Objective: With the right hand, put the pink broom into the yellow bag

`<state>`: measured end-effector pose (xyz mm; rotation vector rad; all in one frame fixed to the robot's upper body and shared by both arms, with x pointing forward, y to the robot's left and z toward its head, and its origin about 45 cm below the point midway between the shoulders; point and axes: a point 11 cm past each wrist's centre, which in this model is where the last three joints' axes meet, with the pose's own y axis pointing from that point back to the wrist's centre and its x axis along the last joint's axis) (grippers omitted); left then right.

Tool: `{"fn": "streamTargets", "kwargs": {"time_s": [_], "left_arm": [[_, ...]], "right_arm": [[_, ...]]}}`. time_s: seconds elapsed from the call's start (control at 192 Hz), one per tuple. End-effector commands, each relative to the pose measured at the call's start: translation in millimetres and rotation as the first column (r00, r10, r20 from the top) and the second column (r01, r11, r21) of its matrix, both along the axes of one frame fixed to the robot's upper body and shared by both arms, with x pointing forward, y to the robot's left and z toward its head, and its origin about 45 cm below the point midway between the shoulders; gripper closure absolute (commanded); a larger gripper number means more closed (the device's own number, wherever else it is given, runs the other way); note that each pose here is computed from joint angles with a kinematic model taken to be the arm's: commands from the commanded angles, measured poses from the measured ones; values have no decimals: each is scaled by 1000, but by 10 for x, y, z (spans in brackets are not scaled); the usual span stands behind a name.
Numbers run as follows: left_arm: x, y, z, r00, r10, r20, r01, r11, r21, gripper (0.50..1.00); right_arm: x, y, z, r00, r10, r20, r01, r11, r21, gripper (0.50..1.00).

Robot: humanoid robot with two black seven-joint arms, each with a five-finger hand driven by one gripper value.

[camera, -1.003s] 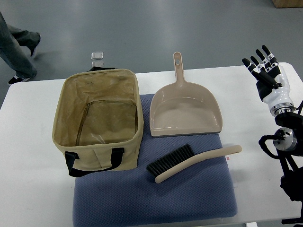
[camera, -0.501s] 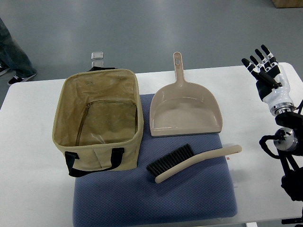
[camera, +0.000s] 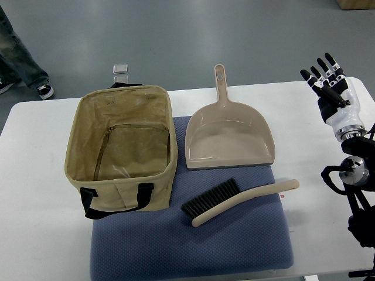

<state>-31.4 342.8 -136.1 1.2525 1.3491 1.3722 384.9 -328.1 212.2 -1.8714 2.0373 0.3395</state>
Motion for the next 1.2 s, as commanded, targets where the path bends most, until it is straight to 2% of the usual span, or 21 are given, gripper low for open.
{"fn": "streamTargets", "kwargs": {"time_s": [0.0, 0.454, 1.196], "left_arm": [[0, 0, 0, 1000, 0, 1, 0, 1000, 0, 500], [-1, 0, 0, 1000, 0, -1, 0, 1000, 0, 500], [0, 0, 0, 1000, 0, 1, 0, 1000, 0, 500]], "right_arm": [[13, 3, 3, 1000, 1, -4, -1, 1000, 3, 572], [-3, 66, -69, 999, 27, -31, -26, 999, 22, 570], [5, 93, -24, 998, 55, -7, -55, 998, -7, 572]]}}
